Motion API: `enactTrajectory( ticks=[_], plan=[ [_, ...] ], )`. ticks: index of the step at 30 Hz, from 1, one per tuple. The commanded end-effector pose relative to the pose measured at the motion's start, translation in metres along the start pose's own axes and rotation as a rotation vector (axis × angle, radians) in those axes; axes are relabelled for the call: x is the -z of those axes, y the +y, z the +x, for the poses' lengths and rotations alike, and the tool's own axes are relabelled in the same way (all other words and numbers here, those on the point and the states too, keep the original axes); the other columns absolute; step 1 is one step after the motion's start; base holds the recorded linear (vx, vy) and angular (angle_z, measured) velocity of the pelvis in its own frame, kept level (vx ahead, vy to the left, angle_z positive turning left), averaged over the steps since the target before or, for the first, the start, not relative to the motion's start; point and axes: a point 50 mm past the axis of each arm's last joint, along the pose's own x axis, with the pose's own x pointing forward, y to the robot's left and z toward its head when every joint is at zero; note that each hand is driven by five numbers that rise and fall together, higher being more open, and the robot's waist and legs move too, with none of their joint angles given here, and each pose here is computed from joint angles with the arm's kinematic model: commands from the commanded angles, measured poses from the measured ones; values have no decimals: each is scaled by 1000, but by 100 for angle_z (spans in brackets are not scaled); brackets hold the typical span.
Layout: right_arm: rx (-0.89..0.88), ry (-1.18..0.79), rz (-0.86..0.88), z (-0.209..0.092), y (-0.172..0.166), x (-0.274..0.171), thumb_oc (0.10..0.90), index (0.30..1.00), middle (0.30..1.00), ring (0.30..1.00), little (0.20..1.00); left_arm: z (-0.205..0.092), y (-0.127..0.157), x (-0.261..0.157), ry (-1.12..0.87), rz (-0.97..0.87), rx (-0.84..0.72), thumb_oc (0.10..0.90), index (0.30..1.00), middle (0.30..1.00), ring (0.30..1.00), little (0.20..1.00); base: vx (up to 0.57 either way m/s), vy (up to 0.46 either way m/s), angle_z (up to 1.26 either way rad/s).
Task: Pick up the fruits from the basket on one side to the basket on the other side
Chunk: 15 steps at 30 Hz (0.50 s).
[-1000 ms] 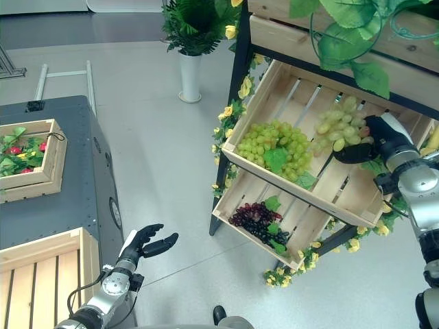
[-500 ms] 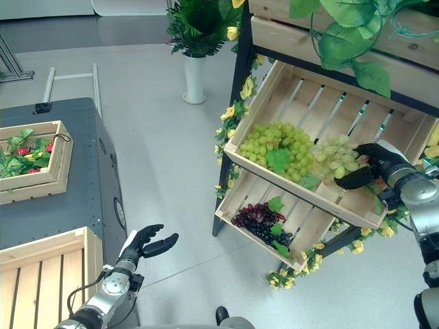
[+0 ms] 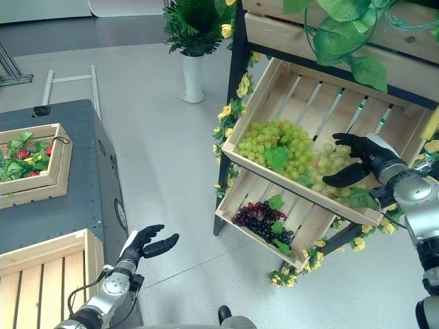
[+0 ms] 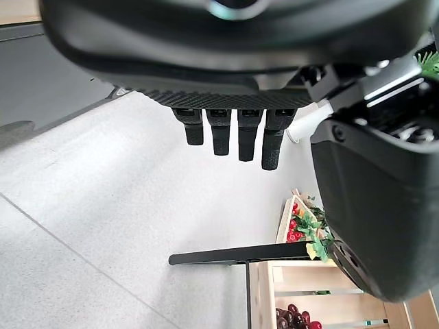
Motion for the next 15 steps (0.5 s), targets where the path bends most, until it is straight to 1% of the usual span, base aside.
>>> enactTrajectory(
  ticks=[1, 3, 4, 6, 7, 8, 9, 10, 11, 12, 13, 15],
  plan=[
    [271, -243, -14, -6, -41, -44, 800, 900, 900, 900, 900, 15, 5, -46, -209, 12, -11, 800, 900, 900, 900, 900, 0, 0, 0],
    [300, -330, -33, -12, -36, -57, 800, 900, 900, 900, 900, 15, 5, -44, -201, 11, -15, 800, 900, 900, 900, 900, 0, 0, 0],
    [304, -340, -37, -12, -35, -59, 800, 900, 900, 900, 900, 15, 4, -44, -200, 10, -16, 800, 900, 900, 900, 900, 0, 0, 0],
    [343, -435, -113, -22, -26, -73, 800, 900, 900, 900, 900, 13, 4, -39, -188, 3, -27, 800, 900, 900, 900, 900, 3, 6, -5],
    [348, -444, -122, -24, -25, -75, 800, 900, 900, 900, 900, 13, 4, -39, -188, 3, -28, 800, 900, 900, 900, 900, -1, 7, -3],
    [378, -492, -177, -30, -22, -83, 800, 900, 900, 900, 900, 13, 4, -38, -184, -1, -33, 800, 900, 900, 900, 900, 0, 0, 0],
    [432, -559, -291, -41, -18, -94, 800, 900, 900, 900, 900, 13, 3, -37, -182, -7, -39, 800, 900, 900, 900, 900, 0, 0, 0],
    [463, -587, -352, -45, -16, -97, 800, 900, 900, 900, 900, 13, 3, -37, -182, -8, -40, 800, 900, 900, 900, 900, 0, 0, 0],
    [475, -596, -369, -47, -16, -100, 800, 900, 900, 900, 900, 12, 3, -37, -182, -9, -41, 800, 900, 900, 900, 900, 0, 0, 0],
    [533, -682, -516, -61, -10, -114, 800, 900, 900, 900, 900, 12, 2, -36, -182, -15, -46, 800, 900, 900, 900, 900, 0, 0, 0],
    [541, -696, -537, -63, -8, -115, 800, 900, 900, 900, 900, 12, 2, -36, -182, -15, -46, 800, 900, 900, 900, 900, 0, 0, 0],
    [572, -772, -668, -74, -1, -126, 800, 900, 900, 900, 900, 12, 1, -36, -186, -18, -47, 800, 900, 900, 900, 900, -1, -1, -2]
  ],
)
